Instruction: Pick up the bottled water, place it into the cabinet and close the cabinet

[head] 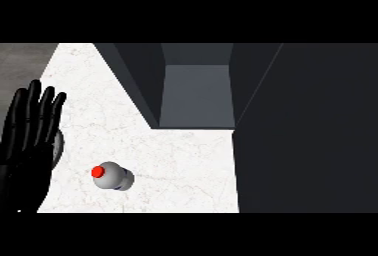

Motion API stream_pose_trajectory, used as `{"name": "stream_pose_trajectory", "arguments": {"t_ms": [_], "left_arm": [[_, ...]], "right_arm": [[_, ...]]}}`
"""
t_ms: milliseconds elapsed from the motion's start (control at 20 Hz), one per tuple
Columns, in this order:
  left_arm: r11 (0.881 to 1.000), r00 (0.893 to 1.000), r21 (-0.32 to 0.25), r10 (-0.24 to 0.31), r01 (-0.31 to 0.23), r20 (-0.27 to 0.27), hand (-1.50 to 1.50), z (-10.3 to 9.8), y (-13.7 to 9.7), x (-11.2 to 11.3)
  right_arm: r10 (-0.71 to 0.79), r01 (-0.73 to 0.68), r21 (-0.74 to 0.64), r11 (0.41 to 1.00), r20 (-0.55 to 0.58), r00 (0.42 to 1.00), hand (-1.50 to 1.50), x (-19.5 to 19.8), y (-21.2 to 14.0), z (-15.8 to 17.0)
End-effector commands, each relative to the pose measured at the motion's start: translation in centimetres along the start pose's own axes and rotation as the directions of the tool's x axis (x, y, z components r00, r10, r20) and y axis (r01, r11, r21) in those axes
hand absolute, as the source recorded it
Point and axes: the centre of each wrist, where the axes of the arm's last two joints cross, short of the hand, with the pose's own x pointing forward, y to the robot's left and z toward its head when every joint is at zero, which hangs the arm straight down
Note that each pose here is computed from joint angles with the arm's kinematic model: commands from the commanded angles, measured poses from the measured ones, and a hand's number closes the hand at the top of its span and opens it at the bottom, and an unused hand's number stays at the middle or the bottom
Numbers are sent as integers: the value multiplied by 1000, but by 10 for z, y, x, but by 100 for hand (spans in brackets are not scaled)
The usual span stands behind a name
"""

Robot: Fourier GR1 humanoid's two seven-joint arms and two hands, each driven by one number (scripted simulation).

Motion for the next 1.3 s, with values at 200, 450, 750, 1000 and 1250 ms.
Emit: {"name": "stream_pose_trajectory", "arguments": {"t_ms": [200,450,750,1000,1250], "left_arm": [[825,965,-516,261,-232,-17,-150,-10,2,4],[681,901,-597,253,-424,-351,-150,16,23,-22],[629,896,-642,251,-438,-365,-150,11,87,15],[661,897,-621,206,-422,-390,-150,30,114,24],[678,894,-606,182,-416,-409,-150,37,134,6]], "right_arm": [[-110,110,39,993,5,994,-150,9,5,8],[-227,255,91,963,-238,944,-150,11,8,32],[-235,268,86,959,-282,930,-150,50,2,73],[-240,268,69,961,-277,931,-150,69,-16,88],[-230,262,75,962,-287,930,-150,77,-15,102]]}}
